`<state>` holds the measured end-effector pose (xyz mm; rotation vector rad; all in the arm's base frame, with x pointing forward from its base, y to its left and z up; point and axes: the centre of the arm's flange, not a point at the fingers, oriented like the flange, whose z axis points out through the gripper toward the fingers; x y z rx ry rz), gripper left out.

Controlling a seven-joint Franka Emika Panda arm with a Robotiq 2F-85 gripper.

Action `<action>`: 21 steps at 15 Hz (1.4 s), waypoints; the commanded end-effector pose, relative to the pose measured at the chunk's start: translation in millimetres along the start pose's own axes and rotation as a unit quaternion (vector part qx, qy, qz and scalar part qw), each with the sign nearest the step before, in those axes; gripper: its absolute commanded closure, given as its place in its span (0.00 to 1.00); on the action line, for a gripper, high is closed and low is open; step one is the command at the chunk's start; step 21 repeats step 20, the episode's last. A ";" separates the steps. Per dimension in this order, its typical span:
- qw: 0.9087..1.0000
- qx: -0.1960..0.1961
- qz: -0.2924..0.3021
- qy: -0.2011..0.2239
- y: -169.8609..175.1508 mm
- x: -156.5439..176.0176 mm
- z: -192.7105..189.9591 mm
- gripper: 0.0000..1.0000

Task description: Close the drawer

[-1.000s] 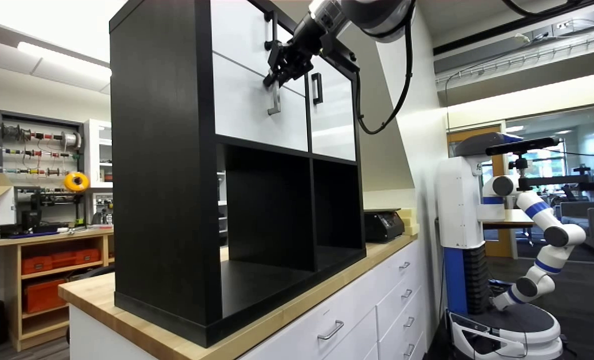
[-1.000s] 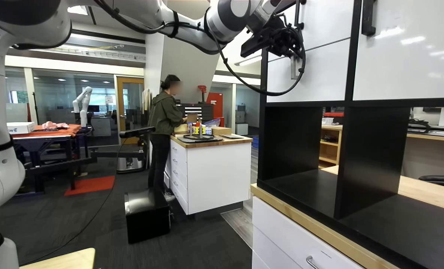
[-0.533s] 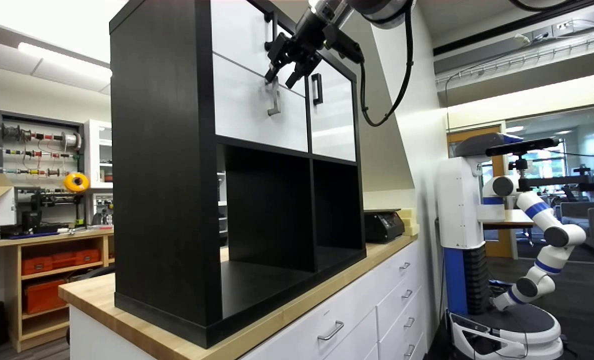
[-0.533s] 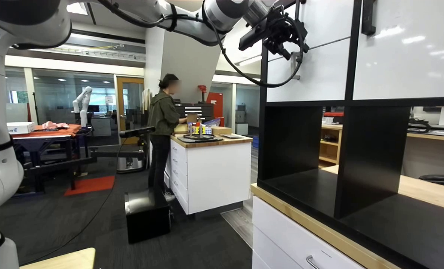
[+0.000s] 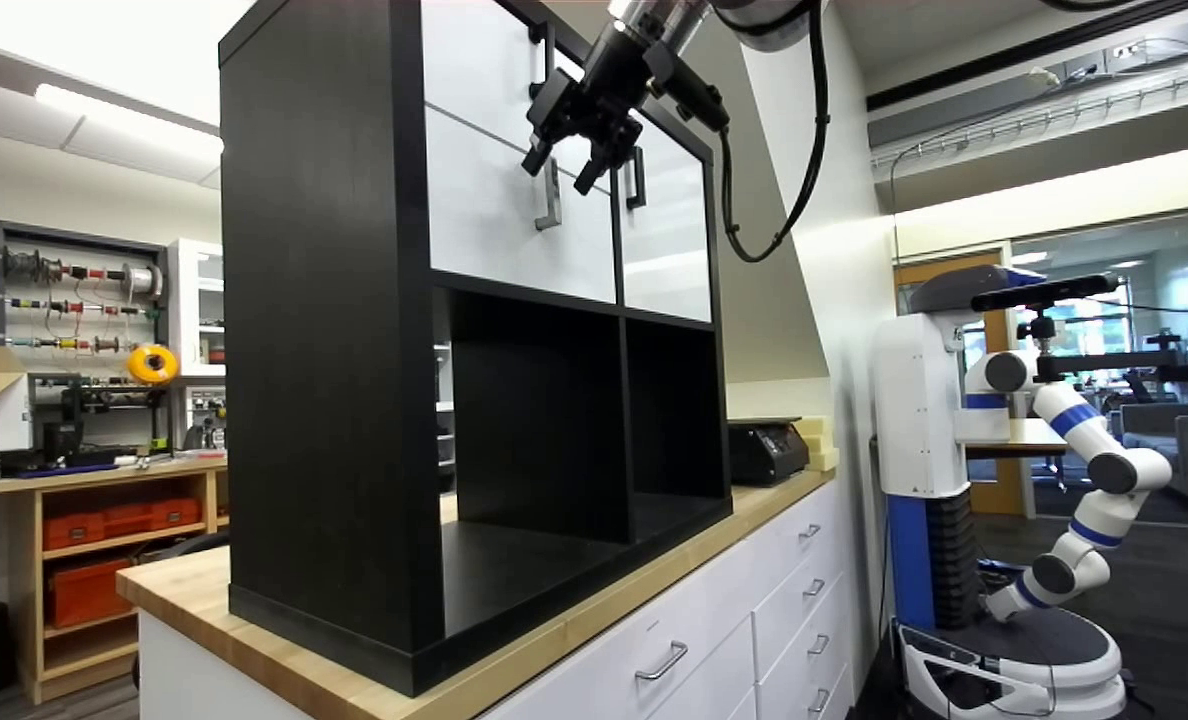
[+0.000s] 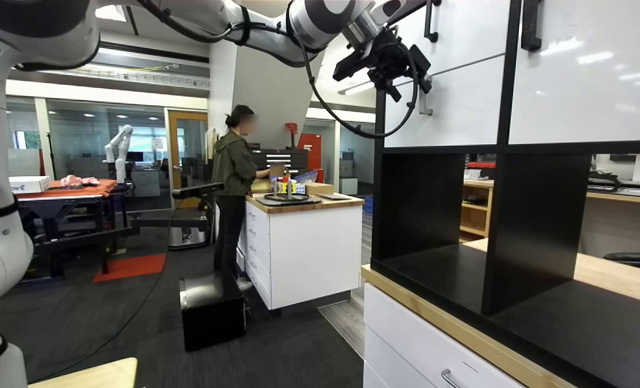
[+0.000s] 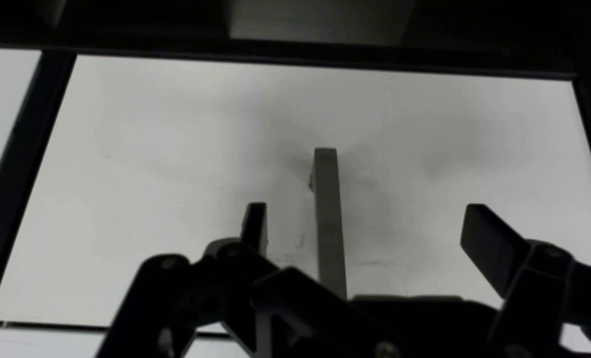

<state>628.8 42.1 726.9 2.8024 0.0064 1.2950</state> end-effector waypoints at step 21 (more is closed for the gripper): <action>0.973 0.009 0.024 -0.231 6.4 -122.6 -17.6 0.00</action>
